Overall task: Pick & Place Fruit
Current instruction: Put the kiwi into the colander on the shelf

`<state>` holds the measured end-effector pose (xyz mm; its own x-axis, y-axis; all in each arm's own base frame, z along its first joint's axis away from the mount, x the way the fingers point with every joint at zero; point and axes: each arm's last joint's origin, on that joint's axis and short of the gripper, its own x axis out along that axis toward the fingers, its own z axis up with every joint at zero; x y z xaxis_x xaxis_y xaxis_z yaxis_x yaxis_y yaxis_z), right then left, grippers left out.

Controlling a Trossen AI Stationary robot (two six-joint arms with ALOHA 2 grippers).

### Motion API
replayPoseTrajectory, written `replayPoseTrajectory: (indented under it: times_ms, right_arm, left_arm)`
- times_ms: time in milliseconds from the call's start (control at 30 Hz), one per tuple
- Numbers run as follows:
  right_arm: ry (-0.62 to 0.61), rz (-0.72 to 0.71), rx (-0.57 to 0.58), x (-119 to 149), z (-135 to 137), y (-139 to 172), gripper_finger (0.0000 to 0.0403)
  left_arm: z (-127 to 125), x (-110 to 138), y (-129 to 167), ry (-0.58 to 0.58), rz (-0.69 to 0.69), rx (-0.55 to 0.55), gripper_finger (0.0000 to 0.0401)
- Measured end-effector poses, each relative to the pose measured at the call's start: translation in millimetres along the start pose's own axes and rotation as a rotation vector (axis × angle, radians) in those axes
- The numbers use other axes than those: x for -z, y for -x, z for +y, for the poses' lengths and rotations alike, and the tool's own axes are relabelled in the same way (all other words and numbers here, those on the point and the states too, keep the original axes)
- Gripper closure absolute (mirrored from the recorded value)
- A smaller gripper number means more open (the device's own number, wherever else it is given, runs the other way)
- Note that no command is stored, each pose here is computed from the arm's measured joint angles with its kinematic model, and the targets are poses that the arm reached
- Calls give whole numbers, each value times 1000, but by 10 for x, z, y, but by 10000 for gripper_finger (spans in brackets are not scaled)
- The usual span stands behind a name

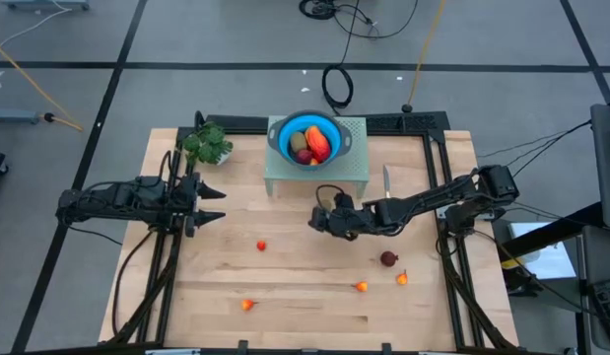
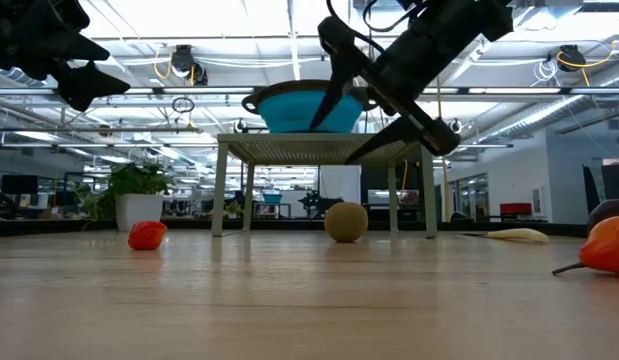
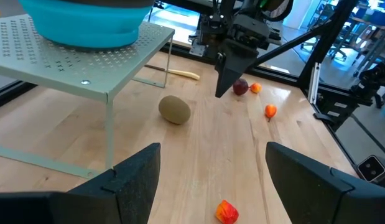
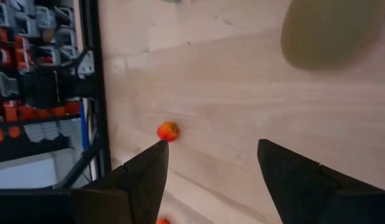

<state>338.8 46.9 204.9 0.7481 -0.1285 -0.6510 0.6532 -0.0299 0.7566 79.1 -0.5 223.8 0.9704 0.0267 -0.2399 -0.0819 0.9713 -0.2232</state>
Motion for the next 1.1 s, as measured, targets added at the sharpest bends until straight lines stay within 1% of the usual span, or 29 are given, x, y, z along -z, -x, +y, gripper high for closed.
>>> replayPoseTrajectory:
  times_ms: [100, 300, 400, 500, 600, 700, 833, 933, 1033, 1100]
  right_arm:
    - [22, -22, -3, -5, 1, 0, 161]
    - [28, -92, -12, 11, 0, 12, 161]
    - [40, -118, 2, 28, 37, 40, 161]
    - [64, -164, 61, 31, 109, 105, 161]
    - [72, -176, 150, 22, 197, 205, 162]
    - [66, -190, 206, 10, 286, 297, 162]
    - [52, -194, 240, 32, 329, 246, 163]
    - [35, -201, 260, 66, 344, 122, 163]
    - [23, -222, 334, 79, 296, 14, 163]
    - [15, -227, 356, 74, 292, -43, 163]
  left_arm:
    - [0, 0, 0, 1, 0, 0, 109]
    - [0, 0, 0, 1, 0, 0, 109]
    - [0, 0, 0, 2, 0, 0, 109]
    - [0, 0, 0, 3, 0, 0, 109]
    - [0, 0, 0, 2, 0, 0, 109]
    - [0, 0, 0, 0, -1, 0, 110]
    - [0, 0, 0, 0, 0, 0, 110]
    - [0, -1, 0, -1, 0, 0, 110]
    - [0, -1, 0, 0, 0, 0, 110]
    - [0, -1, 0, -1, -1, 0, 109]
